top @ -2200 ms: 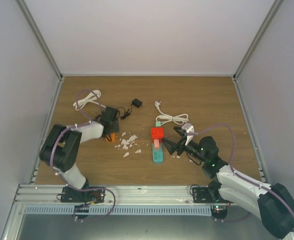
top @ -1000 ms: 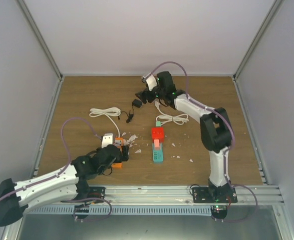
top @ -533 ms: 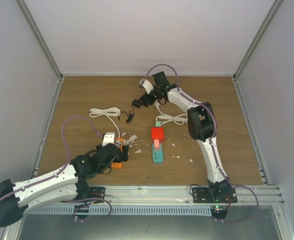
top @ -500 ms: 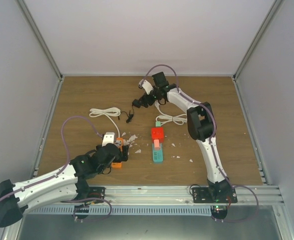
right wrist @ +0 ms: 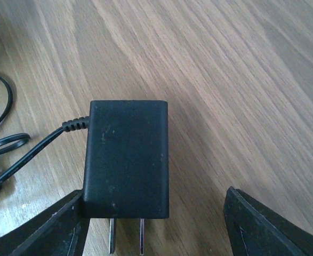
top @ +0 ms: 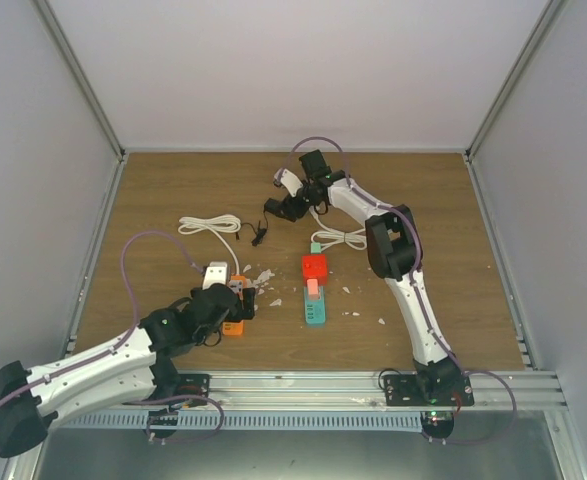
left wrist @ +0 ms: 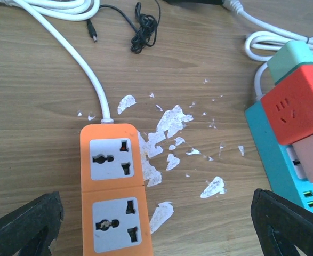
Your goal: Insert the plug
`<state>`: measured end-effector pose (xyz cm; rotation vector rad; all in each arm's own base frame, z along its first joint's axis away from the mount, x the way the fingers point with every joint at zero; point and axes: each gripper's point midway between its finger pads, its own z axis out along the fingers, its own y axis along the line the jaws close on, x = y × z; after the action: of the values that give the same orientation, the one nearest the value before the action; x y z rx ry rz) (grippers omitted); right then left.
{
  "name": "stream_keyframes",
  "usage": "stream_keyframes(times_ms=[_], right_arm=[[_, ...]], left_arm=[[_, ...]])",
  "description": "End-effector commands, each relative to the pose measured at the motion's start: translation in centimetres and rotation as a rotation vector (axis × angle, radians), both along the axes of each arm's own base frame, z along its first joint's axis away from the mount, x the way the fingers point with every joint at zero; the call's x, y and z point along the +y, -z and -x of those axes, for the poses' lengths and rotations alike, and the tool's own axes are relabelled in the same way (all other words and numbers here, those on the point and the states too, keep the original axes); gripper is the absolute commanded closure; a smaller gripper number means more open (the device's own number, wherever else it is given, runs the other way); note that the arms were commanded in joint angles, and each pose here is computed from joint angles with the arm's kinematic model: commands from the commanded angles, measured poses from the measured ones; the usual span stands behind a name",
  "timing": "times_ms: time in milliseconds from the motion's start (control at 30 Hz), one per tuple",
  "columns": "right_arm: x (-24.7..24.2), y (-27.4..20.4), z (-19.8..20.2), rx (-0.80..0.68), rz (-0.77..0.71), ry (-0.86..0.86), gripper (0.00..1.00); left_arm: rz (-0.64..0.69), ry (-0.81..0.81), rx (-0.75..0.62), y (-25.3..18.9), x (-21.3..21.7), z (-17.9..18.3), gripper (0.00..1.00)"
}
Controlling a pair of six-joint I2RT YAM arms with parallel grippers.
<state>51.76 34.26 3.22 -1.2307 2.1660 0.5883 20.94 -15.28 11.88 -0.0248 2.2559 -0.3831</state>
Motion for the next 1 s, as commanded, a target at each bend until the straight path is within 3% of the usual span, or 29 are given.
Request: stream_keyframes(times_ms=[0, 300, 467, 700, 967], right_arm=[[0.9, 0.5, 0.0, -0.004, -0.005, -0.035, 0.31], [1.8, 2.3, 0.4, 0.008, 0.004, -0.068, 0.45], [1.9, 1.5, 0.5, 0.0, -0.007, -0.077, 0.65], [1.2, -3.5, 1.3, -0.096, -0.042, -0.056, 0.92], [0.8, -12.2, 4.7, -0.257, -0.129, -0.027, 1.0]], left_arm=[[0.022, -0.005, -0.027, -1.0, -0.8, -1.2, 0.01], [0.052, 0.015, -0.013, -1.0, -1.2, -3.5, 0.01], [0.084, 0.016, -0.023, -2.1, -0.7, -4.2, 0.01], [0.138, 0.027, -0.033, -3.7, -0.7, -4.3, 0.01], [0.276, 0.197, -0.041, -8.1, -3.1, -3.9, 0.01]])
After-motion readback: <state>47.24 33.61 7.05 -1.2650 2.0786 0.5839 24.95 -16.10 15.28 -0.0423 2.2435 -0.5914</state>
